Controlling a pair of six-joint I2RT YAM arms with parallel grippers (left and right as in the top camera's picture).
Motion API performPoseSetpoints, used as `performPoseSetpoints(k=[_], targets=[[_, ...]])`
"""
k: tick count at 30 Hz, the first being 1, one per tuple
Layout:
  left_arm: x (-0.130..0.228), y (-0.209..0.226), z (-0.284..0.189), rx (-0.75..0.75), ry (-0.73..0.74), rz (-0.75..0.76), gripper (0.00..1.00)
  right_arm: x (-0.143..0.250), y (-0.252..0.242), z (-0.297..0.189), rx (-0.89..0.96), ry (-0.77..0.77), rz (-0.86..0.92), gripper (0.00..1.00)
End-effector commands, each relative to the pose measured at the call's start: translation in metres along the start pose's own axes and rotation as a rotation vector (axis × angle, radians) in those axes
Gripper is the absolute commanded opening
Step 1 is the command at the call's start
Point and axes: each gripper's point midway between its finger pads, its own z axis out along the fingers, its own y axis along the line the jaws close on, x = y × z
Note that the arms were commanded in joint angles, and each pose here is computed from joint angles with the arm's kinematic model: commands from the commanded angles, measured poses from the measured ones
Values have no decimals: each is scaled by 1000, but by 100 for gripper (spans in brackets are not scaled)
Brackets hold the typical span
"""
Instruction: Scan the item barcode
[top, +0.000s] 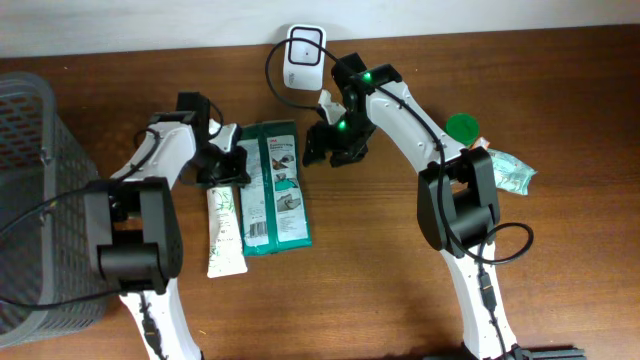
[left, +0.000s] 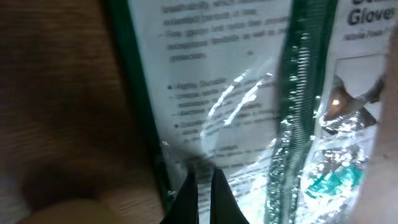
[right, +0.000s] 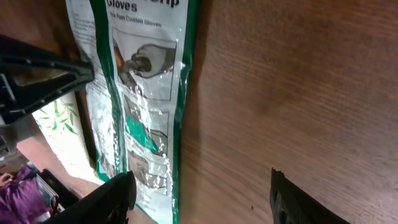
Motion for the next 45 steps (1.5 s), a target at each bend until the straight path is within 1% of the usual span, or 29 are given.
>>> performPoseSetpoints(k=[1, 4, 7, 9, 12, 13, 14, 16, 18, 19, 21, 25, 28, 31, 32, 36, 37, 39, 41, 43, 45], targets=[[8, 24, 14, -136, 34, -76, 0, 8, -1, 7, -10, 36, 0, 66], [7, 24, 14, -136, 33, -76, 0, 24, 0, 24, -62, 93, 23, 66], [5, 27, 14, -153, 24, -73, 0, 42, 17, 50, -154, 147, 13, 66], [5, 27, 14, -153, 24, -73, 0, 49, 27, 67, -150, 162, 40, 65], [5, 27, 14, -153, 24, -73, 0, 51, 39, 107, -156, 128, 136, 59], [5, 27, 14, -153, 24, -73, 0, 47, 40, 113, -171, 107, 151, 56], [5, 27, 14, -153, 24, -73, 0, 43, 43, 114, -191, 89, 139, 55], [5, 26, 14, -153, 24, -73, 0, 24, 62, 110, -294, 25, 59, 55], [5, 27, 14, -153, 24, -73, 0, 15, 69, 109, -315, -8, 39, 51], [5, 27, 14, -153, 24, -73, 0, 13, 69, 109, -314, -17, 32, 50], [5, 26, 14, -153, 24, -73, 0, 7, 59, 109, -277, -45, 35, 44], [5, 27, 14, -153, 24, -73, 0, -9, 32, 105, -176, -121, 45, 44], [5, 27, 14, -153, 24, -72, 0, -14, 41, 107, -188, -147, -24, 45], [5, 27, 14, -153, 24, -73, 0, -9, 57, 115, -197, -145, -74, 44], [5, 27, 14, -153, 24, -73, 0, -9, 57, 115, -197, -144, -76, 38], [5, 27, 14, -153, 23, -73, 0, -6, 54, 115, -190, -129, -62, 4], [5, 27, 14, -153, 23, -73, 0, -4, 53, 116, -187, -122, -56, 4], [3, 25, 10, -153, 21, -72, 0, -5, 54, 109, -218, -118, -77, 4], [-9, 17, -11, -151, -5, -64, 0, -9, 54, 89, -231, -138, -97, 4], [-30, -1, -60, -145, -95, -41, 0, -13, 65, 42, -236, -195, -174, 4], [-41, -13, -94, -140, -168, -21, 1, -14, 80, 2, -258, -249, -238, 4]])
